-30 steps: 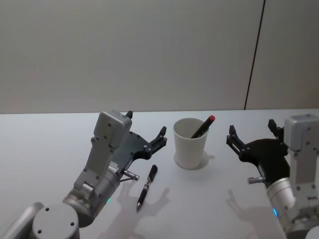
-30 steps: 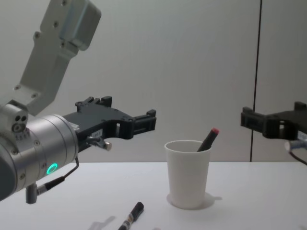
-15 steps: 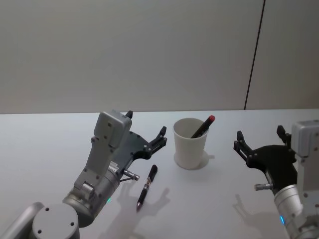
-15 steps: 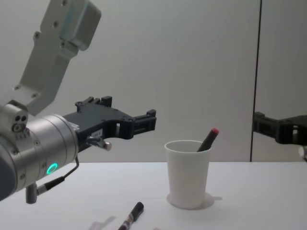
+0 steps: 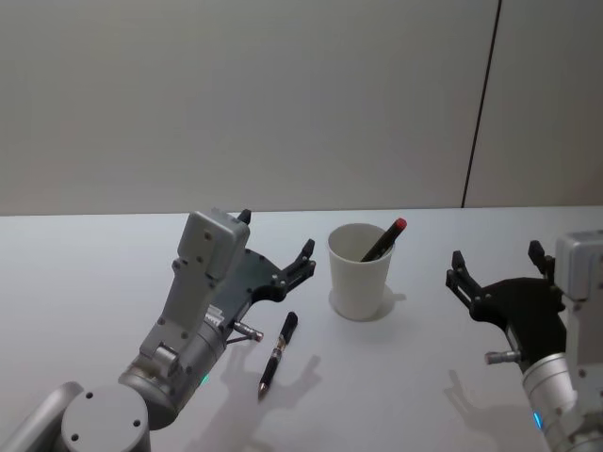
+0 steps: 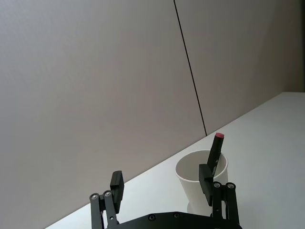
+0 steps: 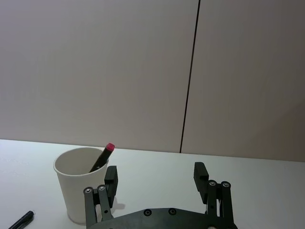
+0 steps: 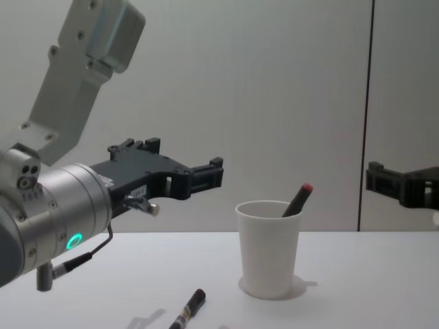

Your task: Place the pen into the pen holder.

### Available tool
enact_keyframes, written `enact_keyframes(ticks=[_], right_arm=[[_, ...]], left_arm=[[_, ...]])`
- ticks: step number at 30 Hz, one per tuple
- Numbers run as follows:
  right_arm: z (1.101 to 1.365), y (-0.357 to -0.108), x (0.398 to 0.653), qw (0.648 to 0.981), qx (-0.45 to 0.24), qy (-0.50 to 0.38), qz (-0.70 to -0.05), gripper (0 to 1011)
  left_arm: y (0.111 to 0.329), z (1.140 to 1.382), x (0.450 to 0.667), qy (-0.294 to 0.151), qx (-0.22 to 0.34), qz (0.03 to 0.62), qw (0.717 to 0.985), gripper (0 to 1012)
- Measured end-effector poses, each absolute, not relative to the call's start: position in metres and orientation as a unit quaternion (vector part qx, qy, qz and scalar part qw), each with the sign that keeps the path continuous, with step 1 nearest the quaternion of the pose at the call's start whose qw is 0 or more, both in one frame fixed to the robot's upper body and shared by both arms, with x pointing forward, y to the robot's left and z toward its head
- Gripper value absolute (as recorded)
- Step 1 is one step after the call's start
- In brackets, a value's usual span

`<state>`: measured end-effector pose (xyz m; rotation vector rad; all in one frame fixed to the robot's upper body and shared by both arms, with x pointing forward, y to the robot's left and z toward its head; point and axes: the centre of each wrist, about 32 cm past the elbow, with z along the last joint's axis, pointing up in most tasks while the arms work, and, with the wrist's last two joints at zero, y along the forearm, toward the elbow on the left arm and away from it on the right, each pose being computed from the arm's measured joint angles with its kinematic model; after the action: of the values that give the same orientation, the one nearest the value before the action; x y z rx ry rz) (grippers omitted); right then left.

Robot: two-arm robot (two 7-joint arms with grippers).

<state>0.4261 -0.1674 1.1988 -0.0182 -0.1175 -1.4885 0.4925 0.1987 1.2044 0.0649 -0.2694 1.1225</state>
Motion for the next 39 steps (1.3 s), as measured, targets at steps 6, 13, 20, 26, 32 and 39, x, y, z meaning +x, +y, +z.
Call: enact_keyframes(ticks=[6,13,20,26,32,39], right_arm=[[1.199,-0.168,0.425,0.733,-0.009,-0.053,-0.678,1002],[1.199,-0.168,0.425,0.733,-0.009,-0.053,-0.678,1002],[1.199,-0.168,0.425,0.733,-0.01,-0.053,-0.678,1002],[1.199,-0.168,0.425,0.733,-0.01,-0.053,-0.678,1002],[1.199,-0.168,0.424,0.733,-0.01,-0.053,-0.678,1002],[1.199,-0.168,0.424,0.733,-0.01,-0.053,-0.678,1002]], left_arm=[[0.2,1.205,0.494,-0.127,0.038,0.528,0.839,1004],[0.203,1.207,0.496,-0.119,0.055,0.526,0.84,1004],[0.206,1.209,0.498,-0.102,0.082,0.526,0.84,1004],[0.209,1.214,0.5,-0.075,0.108,0.527,0.839,1004],[0.211,1.218,0.501,-0.037,0.13,0.531,0.837,1004],[0.213,1.223,0.502,0.009,0.149,0.537,0.83,1004]])
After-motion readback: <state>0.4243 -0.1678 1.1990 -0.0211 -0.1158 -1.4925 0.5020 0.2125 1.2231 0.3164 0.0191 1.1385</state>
